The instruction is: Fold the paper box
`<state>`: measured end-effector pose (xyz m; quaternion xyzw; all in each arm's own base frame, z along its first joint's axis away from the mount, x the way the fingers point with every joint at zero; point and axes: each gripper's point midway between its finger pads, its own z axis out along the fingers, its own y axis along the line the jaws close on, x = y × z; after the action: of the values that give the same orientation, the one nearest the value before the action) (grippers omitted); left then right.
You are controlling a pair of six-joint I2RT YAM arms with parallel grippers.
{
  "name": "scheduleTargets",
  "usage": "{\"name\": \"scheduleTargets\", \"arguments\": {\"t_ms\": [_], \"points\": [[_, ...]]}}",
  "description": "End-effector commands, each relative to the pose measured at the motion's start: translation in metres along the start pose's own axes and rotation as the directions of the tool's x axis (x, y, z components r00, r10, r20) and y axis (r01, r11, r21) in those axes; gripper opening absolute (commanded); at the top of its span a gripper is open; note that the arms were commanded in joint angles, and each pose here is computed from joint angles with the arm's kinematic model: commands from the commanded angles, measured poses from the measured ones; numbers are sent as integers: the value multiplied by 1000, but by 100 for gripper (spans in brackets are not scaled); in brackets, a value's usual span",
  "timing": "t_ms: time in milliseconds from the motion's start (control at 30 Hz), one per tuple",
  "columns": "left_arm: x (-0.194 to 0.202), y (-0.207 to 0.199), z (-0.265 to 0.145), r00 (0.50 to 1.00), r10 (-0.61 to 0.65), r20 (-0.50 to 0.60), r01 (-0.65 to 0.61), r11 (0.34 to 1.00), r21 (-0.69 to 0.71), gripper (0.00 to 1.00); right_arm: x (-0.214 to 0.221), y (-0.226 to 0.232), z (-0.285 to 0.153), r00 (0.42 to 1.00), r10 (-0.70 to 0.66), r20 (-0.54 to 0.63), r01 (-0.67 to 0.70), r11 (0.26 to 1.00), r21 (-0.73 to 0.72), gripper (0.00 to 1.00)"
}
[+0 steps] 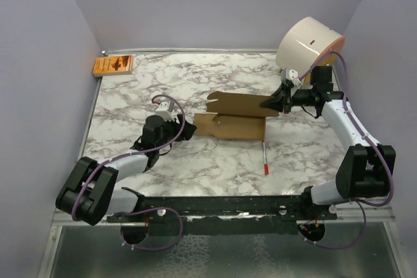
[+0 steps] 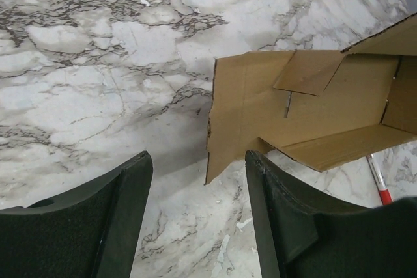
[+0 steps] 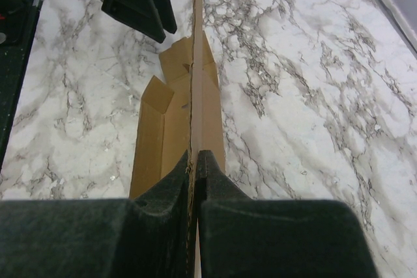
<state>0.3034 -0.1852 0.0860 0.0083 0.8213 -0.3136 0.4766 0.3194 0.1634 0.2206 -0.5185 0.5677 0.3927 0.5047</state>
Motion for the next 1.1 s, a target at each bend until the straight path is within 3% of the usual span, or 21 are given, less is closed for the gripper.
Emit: {"name": "scheduleTargets", "arguments": {"t_ms": [0,167,333,567,1067], "points": [[-16,-18,9,998,43,37,-47,993,112,61,-15,2,-2,999,-24,32,25,1000,-16,1],[-15,-10,20,1000,14,15,-16,991,131,56,-14,2,-2,999,-21,32,21,1000,-17,1],[-20,-20,29,1000,-12,14,9,978,209,44,-11,2,-1,999,-12,32,13,1000,-20,1],[-19,-36,31,999,-50,-2,48,951,307,0,-8,0,-1,1000,-7,24,7,1000,-15,1],[-27,-75,9,999,27,38,-39,938,345,0,-1,-3,0,1000,-1,25,0,999,35,1]]}}
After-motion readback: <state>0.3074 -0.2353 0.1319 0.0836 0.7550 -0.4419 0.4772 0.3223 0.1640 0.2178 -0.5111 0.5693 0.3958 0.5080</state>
